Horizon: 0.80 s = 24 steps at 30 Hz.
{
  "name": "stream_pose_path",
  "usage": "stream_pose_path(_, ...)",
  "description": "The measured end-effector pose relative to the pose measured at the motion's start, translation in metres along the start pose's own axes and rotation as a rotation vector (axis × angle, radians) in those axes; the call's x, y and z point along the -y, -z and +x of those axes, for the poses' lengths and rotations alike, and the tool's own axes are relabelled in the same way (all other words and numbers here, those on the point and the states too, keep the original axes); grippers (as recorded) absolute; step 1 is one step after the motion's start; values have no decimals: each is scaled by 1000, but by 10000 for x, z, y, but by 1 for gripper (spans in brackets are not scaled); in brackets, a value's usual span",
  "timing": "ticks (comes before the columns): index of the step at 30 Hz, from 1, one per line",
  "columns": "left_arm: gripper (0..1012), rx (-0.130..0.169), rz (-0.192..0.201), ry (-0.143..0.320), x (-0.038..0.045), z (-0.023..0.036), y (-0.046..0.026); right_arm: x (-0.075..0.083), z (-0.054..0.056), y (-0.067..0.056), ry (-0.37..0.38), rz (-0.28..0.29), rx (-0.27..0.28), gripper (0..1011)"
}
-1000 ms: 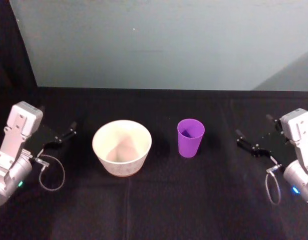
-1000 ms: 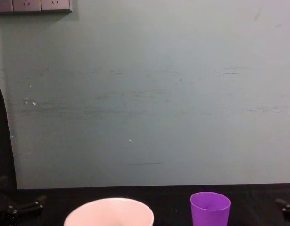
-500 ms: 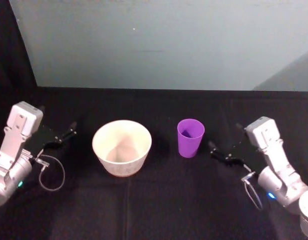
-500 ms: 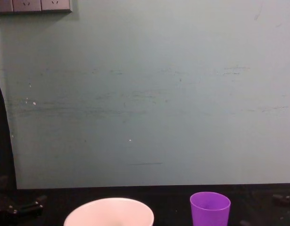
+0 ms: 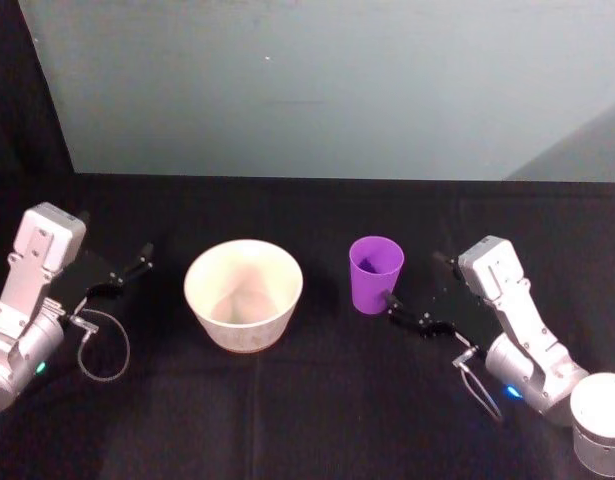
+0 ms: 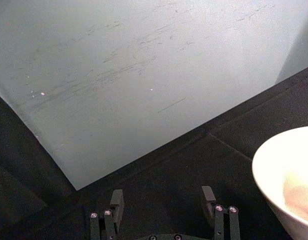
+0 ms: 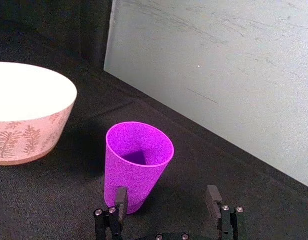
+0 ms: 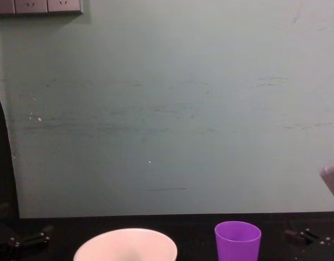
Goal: Pick up the cup and pour the mung beans from the cup into the bowl.
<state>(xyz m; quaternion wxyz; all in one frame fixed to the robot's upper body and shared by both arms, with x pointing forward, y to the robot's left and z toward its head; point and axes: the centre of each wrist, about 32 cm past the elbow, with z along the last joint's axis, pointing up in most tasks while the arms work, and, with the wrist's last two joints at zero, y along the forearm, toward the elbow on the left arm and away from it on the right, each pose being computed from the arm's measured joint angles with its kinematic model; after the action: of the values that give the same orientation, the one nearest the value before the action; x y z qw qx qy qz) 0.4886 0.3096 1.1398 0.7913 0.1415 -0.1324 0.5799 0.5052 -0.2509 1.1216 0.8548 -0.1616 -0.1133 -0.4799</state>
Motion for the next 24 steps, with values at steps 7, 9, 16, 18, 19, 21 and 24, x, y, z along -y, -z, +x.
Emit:
stream_pose_path(7, 1011, 0, 0, 0, 0, 0, 0, -47, 4, -9, -21, 11, -26, 1003)
stream_pose_path(9, 1011, 0, 0, 0, 0, 0, 0, -54, 5, -13, -26, 14, -32, 1003)
stream_pose_path(16, 1011, 0, 0, 0, 0, 0, 0, -92, -14, -41, -50, 30, -57, 1003)
stream_pose_path(18, 1011, 0, 0, 0, 0, 0, 0, -102, -18, -45, -55, 31, -60, 1003)
stream_pose_path(19, 1011, 0, 0, 0, 0, 0, 0, -112, -24, -48, -60, 33, -61, 1003)
stream_pose_path(21, 1011, 0, 0, 0, 0, 0, 0, -122, -29, -52, -65, 34, -64, 1003)
stream_pose_path(24, 1011, 0, 0, 0, 0, 0, 0, -151, -37, -62, -79, 41, -74, 1003)
